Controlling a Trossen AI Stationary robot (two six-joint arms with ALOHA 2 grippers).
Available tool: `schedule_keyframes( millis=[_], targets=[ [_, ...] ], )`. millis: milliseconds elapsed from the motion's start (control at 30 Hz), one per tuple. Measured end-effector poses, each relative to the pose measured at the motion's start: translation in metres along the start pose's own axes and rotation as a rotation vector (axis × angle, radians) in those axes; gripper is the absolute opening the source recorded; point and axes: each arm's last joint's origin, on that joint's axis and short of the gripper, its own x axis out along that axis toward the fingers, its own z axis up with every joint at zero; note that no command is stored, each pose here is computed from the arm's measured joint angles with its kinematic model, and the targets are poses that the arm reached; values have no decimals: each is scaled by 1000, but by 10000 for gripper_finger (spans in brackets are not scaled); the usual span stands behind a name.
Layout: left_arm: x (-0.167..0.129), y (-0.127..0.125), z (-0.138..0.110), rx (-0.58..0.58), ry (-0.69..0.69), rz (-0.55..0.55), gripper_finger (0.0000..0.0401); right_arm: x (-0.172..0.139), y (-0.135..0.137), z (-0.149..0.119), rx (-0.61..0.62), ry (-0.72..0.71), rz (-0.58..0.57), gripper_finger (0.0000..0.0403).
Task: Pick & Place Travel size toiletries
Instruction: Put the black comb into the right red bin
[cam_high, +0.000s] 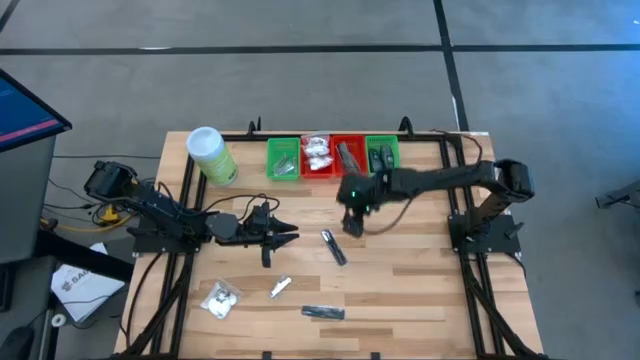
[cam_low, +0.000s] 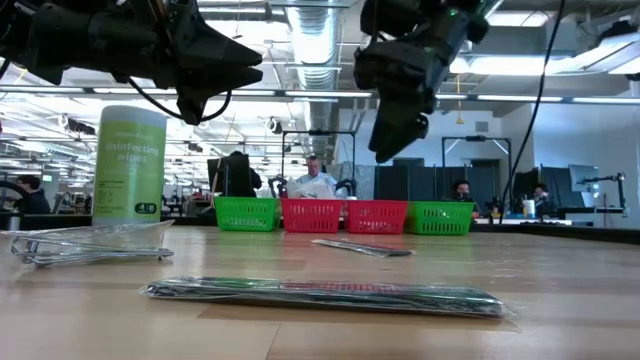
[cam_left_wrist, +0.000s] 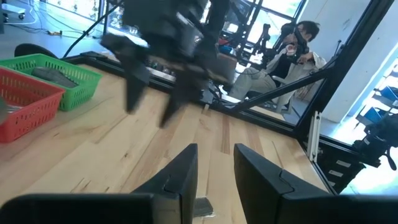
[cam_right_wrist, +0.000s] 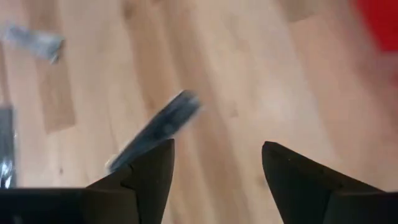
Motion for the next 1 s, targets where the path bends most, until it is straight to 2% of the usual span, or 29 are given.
schedule_keyframes(
  millis=[233, 433, 567, 633, 733, 1000],
  targets=[
    [0, 0, 1, -2, -6, -2, 97, 20, 44, -29, -47, -81, -4, 204],
    [0, 0, 1, -1, -8, -3, 97, 33, 59, -55, 13, -102, 8, 189],
    [0, 0, 1, -3, -12, -4, 97, 52, 70, -74, -2, -105, 41, 184],
    [0, 0, 1, -4, -13, -5, 97, 63, 79, -74, 1, -136, 73, 182],
    [0, -1, 2, -7, -21, -8, 97, 81, 85, -83, -10, -103, 70, 180],
    [0, -1, 3, -10, -28, -10, 97, 115, 97, -91, 62, -106, 74, 178]
  ],
)
